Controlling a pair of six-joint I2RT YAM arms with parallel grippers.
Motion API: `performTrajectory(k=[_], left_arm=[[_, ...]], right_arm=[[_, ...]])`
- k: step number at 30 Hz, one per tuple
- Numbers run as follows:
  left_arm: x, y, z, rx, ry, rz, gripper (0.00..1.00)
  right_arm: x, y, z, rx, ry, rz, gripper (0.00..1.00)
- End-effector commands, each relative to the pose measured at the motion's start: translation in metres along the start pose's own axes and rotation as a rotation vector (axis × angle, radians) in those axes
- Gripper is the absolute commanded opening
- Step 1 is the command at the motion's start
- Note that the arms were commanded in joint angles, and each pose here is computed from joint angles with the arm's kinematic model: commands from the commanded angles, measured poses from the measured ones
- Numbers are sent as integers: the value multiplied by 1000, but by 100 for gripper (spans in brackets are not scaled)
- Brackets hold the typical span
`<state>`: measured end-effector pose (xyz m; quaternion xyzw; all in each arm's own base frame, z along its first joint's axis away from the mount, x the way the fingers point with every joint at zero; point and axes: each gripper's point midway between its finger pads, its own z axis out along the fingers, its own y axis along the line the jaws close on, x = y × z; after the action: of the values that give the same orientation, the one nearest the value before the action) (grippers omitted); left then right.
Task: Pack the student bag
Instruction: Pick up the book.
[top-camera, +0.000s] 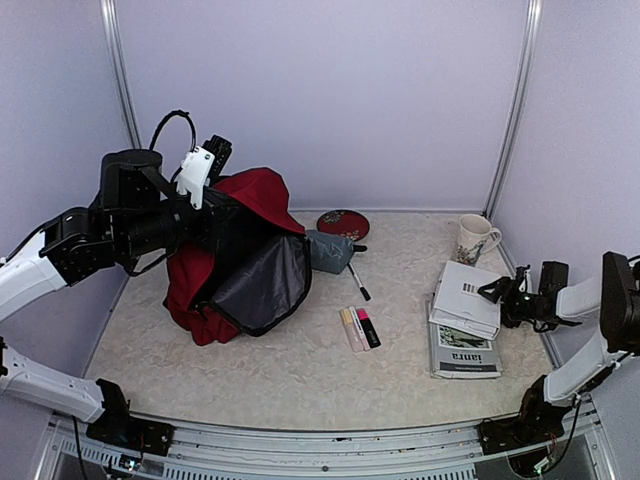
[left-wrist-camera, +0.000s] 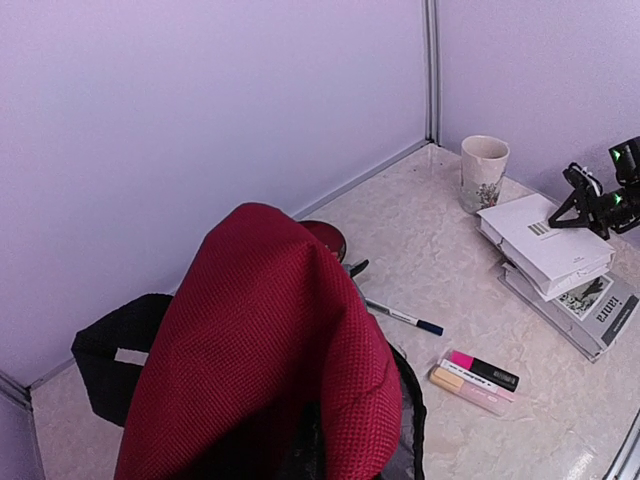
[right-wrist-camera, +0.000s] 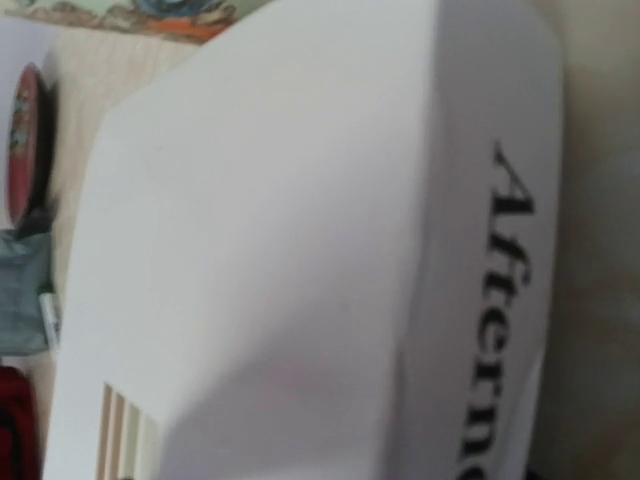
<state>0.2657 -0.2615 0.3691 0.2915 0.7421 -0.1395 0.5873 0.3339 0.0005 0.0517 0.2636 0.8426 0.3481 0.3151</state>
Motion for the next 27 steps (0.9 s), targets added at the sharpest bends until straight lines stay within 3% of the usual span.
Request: performTrajectory(k=[1,9,16,19,23,27], left_arm=[[-15,-6,-6,20,-54,-9,0],[-13,-6,-9,10,-46,-15,0],[-13,-7,-11,13,-51,-10,0],[-13,-7,-11,15,-54,-8,0],[-17,-6,-14,13,-69,-6,0],[-20,-5,-15,10,-82,6,0]], right_arm=[[-6,17,2,-108,3,-21,75],[-10,32,-7,-144,-13,-79,45],[-17,65,-36,-188,-79,-173,34],[-12,84,-50,-249,-82,-184,33],[-5,122,-73,-366,-78,-248,24],[-2,130,-81,-301,-88,-292,21]])
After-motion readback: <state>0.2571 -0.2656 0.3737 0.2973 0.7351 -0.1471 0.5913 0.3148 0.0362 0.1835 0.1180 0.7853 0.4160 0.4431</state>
